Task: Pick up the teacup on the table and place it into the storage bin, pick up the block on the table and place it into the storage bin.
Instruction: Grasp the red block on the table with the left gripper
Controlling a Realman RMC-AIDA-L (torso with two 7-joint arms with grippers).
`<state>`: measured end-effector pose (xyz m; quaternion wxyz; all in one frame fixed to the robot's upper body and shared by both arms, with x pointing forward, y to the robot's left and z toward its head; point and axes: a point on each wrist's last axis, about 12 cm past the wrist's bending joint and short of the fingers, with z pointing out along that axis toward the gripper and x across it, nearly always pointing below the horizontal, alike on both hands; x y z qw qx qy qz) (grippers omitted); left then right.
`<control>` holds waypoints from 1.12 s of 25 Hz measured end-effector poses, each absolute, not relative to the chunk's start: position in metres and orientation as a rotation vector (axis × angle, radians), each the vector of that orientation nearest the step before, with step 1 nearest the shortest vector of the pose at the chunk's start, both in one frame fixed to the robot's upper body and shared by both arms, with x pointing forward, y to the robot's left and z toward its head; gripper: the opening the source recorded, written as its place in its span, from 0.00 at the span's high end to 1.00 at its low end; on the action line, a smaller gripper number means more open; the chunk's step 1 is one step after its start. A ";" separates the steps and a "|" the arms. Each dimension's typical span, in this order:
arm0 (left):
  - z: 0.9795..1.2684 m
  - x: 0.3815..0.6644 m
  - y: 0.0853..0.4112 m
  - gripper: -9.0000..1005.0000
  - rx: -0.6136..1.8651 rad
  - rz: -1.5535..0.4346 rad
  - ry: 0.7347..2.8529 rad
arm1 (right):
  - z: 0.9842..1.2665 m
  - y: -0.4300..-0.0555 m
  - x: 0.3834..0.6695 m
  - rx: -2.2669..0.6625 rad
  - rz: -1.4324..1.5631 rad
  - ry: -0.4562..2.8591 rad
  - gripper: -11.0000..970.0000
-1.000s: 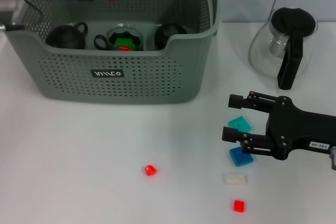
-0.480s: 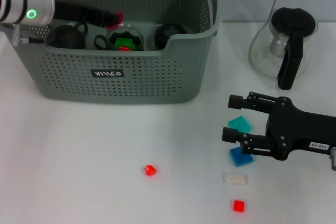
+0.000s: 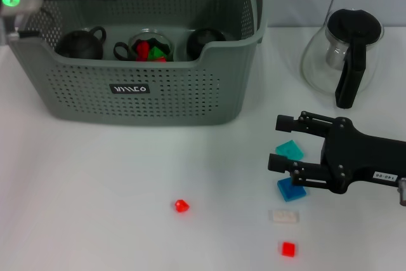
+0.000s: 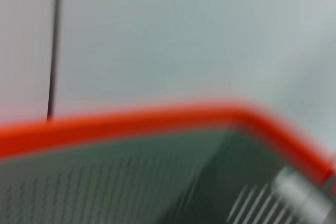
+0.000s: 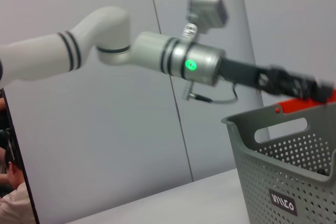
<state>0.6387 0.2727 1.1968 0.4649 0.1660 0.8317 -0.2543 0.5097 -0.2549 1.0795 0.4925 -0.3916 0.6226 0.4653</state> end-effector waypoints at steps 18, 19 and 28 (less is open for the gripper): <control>1.126 0.481 0.343 0.30 0.849 -0.898 1.651 | 1.080 -0.254 0.512 -0.956 1.125 1.511 0.17; 1.117 0.477 0.340 0.30 0.901 -0.874 1.672 | 1.080 -0.254 0.512 -0.958 1.126 1.510 0.17; 1.065 0.466 0.305 0.30 1.122 -0.906 1.739 | 1.081 -0.253 0.514 -0.959 1.121 1.512 0.17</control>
